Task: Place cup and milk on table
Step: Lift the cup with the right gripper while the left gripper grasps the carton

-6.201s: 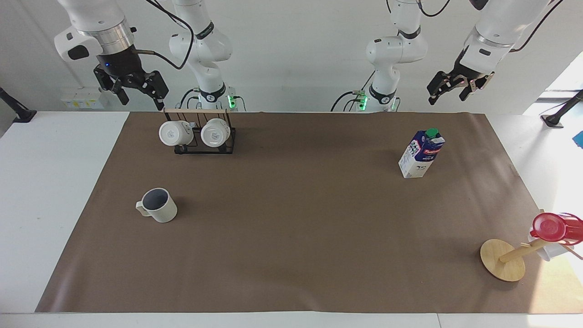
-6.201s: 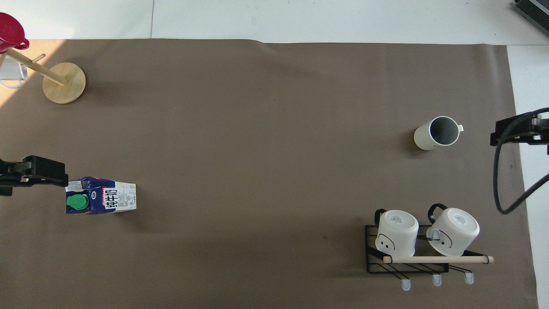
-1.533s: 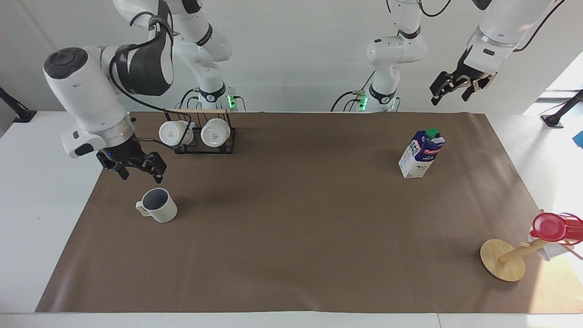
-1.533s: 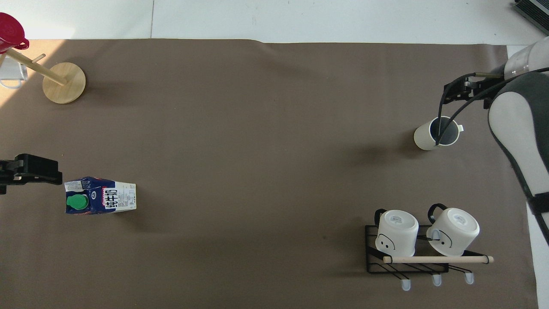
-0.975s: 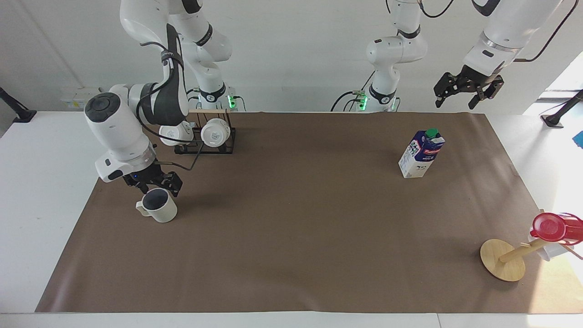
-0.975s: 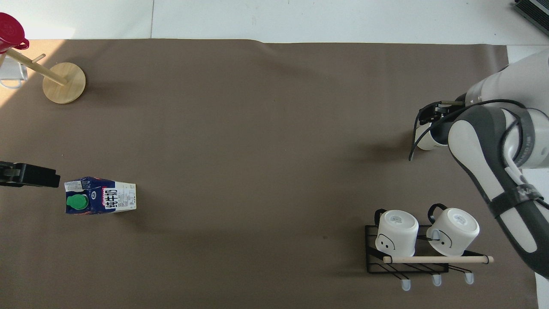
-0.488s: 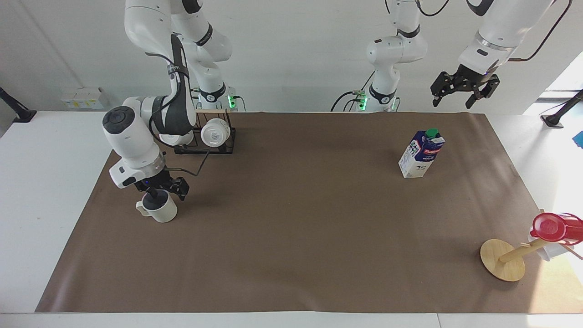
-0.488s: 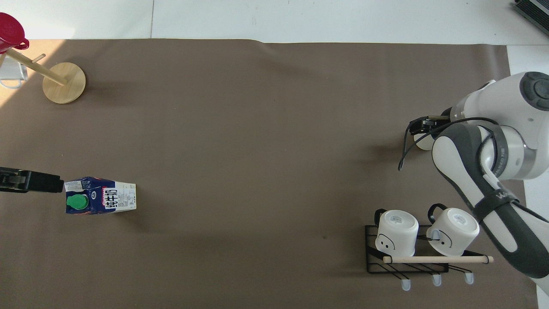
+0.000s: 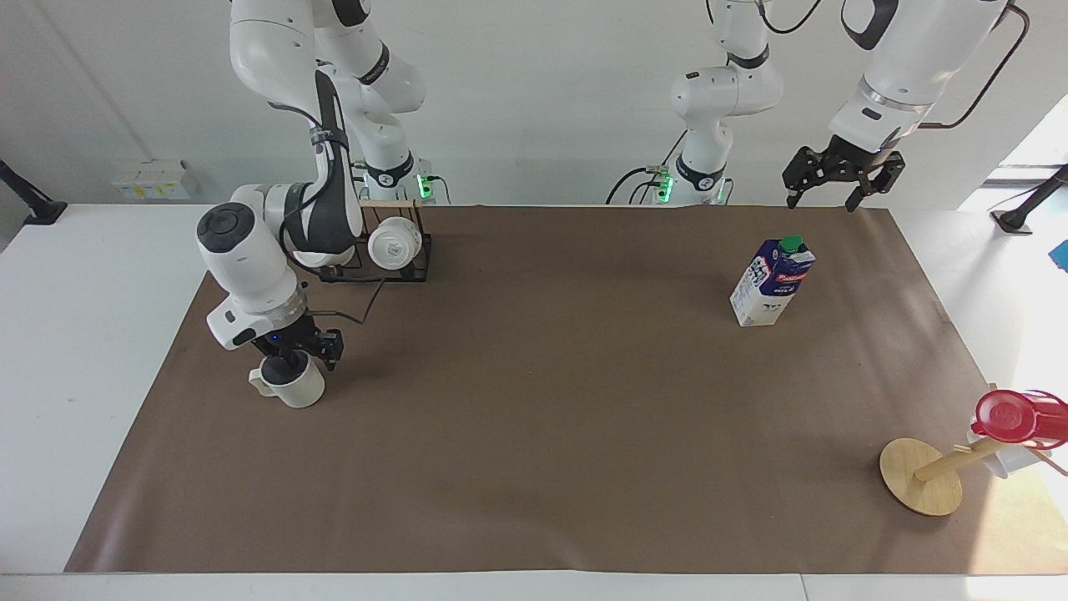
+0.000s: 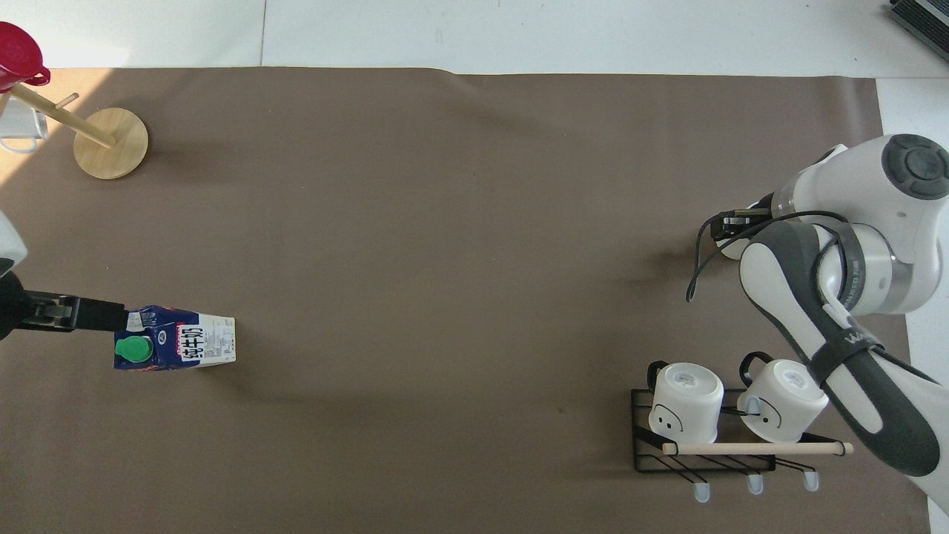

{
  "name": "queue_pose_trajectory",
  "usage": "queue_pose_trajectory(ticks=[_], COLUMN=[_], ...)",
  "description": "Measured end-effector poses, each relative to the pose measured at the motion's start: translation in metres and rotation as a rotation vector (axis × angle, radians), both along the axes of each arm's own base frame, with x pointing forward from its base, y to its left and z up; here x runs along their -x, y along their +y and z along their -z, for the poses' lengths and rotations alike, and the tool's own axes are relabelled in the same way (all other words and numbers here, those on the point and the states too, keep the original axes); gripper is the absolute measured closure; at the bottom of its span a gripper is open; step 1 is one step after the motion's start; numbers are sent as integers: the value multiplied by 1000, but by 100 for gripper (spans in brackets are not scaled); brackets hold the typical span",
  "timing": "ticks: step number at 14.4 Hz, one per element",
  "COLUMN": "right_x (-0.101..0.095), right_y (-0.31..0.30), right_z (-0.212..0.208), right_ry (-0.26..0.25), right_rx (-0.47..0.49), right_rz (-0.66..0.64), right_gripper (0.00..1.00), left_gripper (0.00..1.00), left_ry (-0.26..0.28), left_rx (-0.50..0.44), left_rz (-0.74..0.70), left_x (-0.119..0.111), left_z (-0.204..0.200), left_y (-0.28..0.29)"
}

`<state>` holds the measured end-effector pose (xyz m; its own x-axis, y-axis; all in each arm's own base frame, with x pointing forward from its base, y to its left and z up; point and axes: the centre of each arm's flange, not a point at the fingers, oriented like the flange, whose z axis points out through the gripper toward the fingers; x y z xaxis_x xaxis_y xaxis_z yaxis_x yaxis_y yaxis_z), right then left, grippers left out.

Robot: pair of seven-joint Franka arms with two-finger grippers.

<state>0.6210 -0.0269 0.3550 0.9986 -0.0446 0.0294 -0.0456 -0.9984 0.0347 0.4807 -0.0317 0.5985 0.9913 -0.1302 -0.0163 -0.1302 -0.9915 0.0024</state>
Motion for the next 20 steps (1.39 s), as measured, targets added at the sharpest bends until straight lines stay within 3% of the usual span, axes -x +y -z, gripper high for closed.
queue_pose_trajectory(ticks=[1, 4, 6, 13, 20], right_x=[0, 0, 0, -3, -6], right_y=[0, -1, -2, 6, 80], right_z=[0, 0, 0, -11, -79], right_ry=[1, 1, 0, -11, 6], right_rx=[5, 8, 10, 11, 15], right_rz=[-5, -12, -13, -9, 53], right_gripper=[41, 79, 96, 96, 96], left_gripper=[0, 0, 0, 0, 0], left_ry=[0, -4, -4, -20, -35], left_rx=[-1, -5, -7, -8, -8], left_rz=[0, 0, 0, -6, 20], left_x=[1, 9, 15, 17, 19], left_z=[7, 25, 30, 58, 88], left_y=[0, 1, 1, 4, 9])
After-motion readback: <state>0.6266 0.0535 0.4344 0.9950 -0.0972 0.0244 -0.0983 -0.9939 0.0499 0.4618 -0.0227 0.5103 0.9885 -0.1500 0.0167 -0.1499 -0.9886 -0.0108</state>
